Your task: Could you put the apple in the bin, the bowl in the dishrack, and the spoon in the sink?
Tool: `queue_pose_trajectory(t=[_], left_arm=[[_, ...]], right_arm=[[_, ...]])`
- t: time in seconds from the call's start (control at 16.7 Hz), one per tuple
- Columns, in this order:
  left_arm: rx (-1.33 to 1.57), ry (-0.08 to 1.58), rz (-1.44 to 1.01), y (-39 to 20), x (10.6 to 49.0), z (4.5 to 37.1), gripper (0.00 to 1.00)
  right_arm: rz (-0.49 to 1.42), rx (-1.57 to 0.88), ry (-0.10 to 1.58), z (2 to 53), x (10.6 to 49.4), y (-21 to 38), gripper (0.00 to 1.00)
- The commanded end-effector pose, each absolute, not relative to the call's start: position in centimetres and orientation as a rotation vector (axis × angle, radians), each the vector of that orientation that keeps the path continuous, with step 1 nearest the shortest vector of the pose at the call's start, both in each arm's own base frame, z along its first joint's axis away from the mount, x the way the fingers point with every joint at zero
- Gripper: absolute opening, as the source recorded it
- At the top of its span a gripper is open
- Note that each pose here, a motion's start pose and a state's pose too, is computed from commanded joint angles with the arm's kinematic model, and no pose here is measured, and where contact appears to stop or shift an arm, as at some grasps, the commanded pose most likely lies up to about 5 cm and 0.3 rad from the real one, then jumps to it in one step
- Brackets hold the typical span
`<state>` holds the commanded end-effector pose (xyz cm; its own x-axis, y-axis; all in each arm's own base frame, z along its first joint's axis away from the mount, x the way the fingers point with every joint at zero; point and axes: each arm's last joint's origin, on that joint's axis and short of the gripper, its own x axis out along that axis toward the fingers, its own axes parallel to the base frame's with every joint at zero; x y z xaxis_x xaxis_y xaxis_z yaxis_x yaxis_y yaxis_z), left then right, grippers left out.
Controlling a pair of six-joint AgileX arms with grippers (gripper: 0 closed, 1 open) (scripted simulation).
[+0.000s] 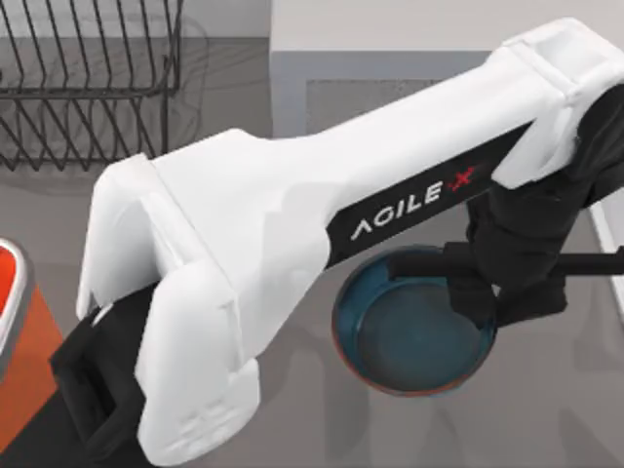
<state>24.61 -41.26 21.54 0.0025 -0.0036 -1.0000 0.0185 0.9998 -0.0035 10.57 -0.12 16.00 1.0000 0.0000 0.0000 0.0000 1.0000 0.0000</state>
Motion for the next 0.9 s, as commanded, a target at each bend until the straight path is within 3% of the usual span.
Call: queue_pose_trajectory(t=[0.54,0.9], left_arm=[[0.011,1.568,-0.018,-40.7,24.8,23.0,0.0],[-0.084,1.503,-0.046,-33.5,30.3,25.4,0.0]], right_arm=[[0.0,0.0,0.0,16.0,10.6,-0.1,1.0],[0.0,0.0,0.0,16.0,10.6,-0.1,1.0]])
